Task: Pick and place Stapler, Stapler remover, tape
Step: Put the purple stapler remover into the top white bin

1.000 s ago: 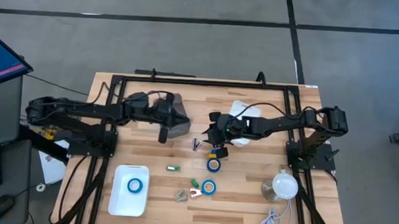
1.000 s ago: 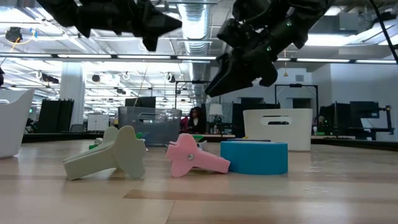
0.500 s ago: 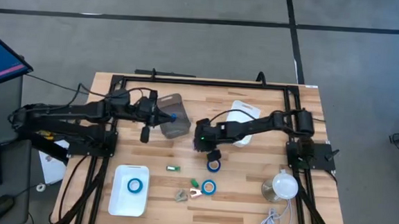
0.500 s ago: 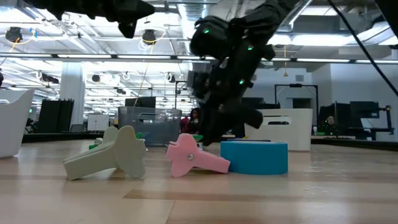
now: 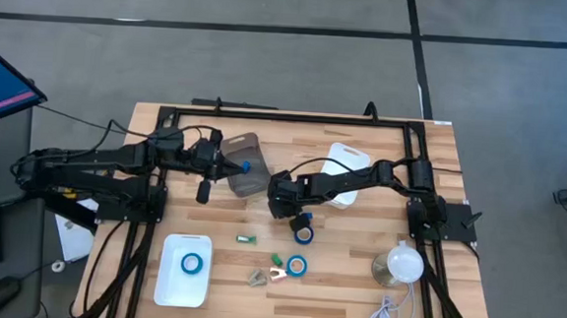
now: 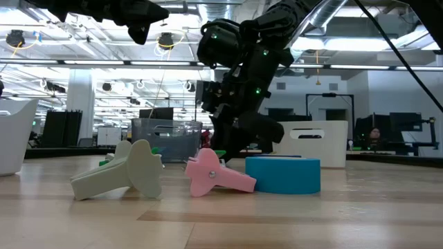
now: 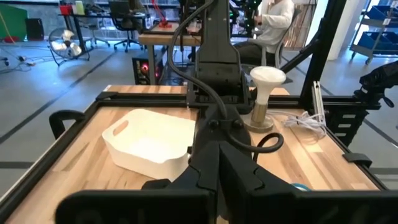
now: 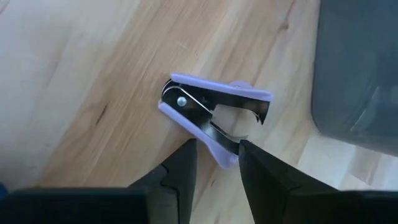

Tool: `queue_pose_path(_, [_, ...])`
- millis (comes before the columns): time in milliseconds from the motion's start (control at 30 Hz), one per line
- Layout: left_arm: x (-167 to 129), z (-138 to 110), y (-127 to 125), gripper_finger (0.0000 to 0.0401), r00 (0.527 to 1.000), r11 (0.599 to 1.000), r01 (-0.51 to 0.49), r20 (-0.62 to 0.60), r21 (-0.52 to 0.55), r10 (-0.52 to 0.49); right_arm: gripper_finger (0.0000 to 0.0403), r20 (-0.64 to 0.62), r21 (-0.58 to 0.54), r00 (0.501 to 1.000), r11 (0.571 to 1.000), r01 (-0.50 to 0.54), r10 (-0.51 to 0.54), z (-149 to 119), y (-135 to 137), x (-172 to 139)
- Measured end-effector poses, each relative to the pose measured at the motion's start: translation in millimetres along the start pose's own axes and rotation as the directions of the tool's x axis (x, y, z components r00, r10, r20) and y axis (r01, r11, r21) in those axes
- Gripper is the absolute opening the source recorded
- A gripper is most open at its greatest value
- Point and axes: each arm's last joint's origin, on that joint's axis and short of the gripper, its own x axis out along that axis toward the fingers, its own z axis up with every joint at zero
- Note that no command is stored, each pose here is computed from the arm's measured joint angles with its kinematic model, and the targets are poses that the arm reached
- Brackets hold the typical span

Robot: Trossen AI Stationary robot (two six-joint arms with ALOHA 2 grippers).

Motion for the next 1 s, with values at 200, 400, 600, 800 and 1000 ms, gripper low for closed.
queue_pose_path(200, [0,-1,0,0.0002,1.0,1.0,0.0,-0.005,-0.002,0.0,0.0059,0.008,0.013,1.0,1.0,-0.026,0.025,0,1,-1])
queue_pose_path(400, [0,-1,0,0.0002,1.0,1.0,0.0,-0.011,-0.004,0.0,0.0007,0.014,0.022,1.0,1.0,-0.02,0.019,1,0,-1])
queue_pose_path(600, [0,-1,0,0.0002,1.0,1.0,0.0,-0.014,-0.004,0.0,0.0002,0.024,0.053,1.0,0.998,-0.016,0.015,1,0,-4])
queue_pose_path(800, [0,-2,0,0.0002,1.0,1.0,0.0,-0.017,-0.007,0.0,0.0001,0.074,0.085,0.997,0.996,0.01,-0.016,5,-9,-31])
queue_pose_path(1000, [0,-3,0,0.0002,0.999,1.0,0.0,-0.032,-0.016,-0.001,0.0,0.067,0.106,0.994,0.991,0.081,-0.089,3,-17,-72])
